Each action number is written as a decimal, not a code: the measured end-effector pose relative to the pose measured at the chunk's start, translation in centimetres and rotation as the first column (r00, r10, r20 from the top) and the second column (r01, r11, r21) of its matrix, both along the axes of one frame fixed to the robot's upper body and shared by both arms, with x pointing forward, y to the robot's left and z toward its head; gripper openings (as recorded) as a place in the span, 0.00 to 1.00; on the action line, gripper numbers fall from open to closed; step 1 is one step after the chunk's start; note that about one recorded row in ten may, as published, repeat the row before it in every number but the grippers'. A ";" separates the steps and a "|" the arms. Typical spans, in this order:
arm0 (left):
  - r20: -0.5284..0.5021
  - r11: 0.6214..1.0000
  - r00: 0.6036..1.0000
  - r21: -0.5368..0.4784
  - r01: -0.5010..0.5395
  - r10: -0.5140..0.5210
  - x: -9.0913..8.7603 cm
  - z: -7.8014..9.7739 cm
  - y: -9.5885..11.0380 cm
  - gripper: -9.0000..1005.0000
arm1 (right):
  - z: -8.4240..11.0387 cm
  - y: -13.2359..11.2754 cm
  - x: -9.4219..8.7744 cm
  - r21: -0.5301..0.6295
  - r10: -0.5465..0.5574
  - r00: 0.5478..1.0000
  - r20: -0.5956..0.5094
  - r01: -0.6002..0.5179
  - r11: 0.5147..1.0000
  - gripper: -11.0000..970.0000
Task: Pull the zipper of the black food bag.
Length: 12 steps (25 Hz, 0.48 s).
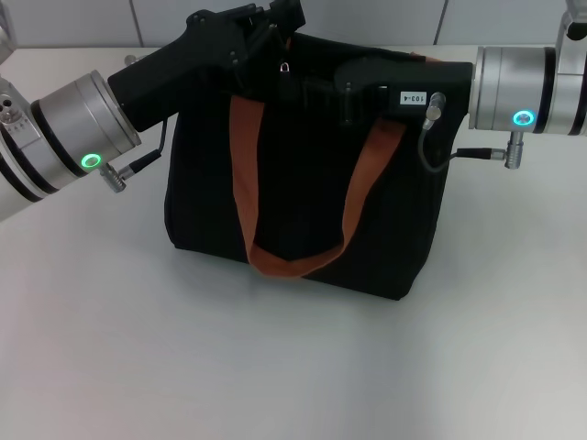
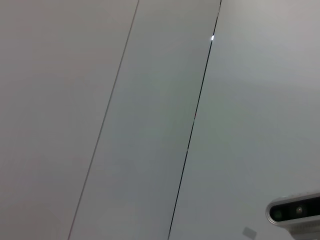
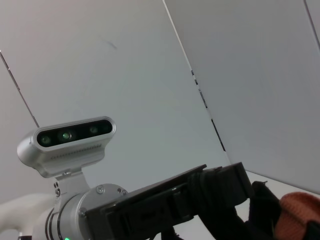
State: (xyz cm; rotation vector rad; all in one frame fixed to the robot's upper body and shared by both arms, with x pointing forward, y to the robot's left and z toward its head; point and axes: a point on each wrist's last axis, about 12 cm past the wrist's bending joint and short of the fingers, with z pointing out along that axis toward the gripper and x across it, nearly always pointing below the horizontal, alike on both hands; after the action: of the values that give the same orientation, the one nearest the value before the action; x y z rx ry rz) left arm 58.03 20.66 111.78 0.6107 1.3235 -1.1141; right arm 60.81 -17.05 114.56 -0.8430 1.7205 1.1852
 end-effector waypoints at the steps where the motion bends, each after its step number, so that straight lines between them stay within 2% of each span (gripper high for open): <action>1: 0.000 1.000 1.000 0.000 0.001 -0.001 0.0 0.0 0.0 0.10 | 0.0 0.0 0.0 -0.001 0.000 1.000 0.000 0.000 1.000 0.15; 10: -0.008 1.000 1.000 -0.003 -0.001 0.001 -0.2 -0.2 0.1 0.10 | 0.3 0.8 0.2 -0.011 0.020 0.999 -0.038 -0.020 1.000 0.01; 12: -0.016 1.000 1.000 0.001 -0.012 0.012 -0.3 -0.5 0.2 0.10 | 0.4 1.1 0.2 -0.014 0.027 0.998 -0.049 -0.028 1.000 0.01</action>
State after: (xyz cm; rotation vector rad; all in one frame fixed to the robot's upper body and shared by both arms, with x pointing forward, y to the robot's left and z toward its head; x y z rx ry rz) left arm 57.70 20.89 111.25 0.5953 1.3399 -1.1105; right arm 61.00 -16.00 114.94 -0.8554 1.7644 1.2221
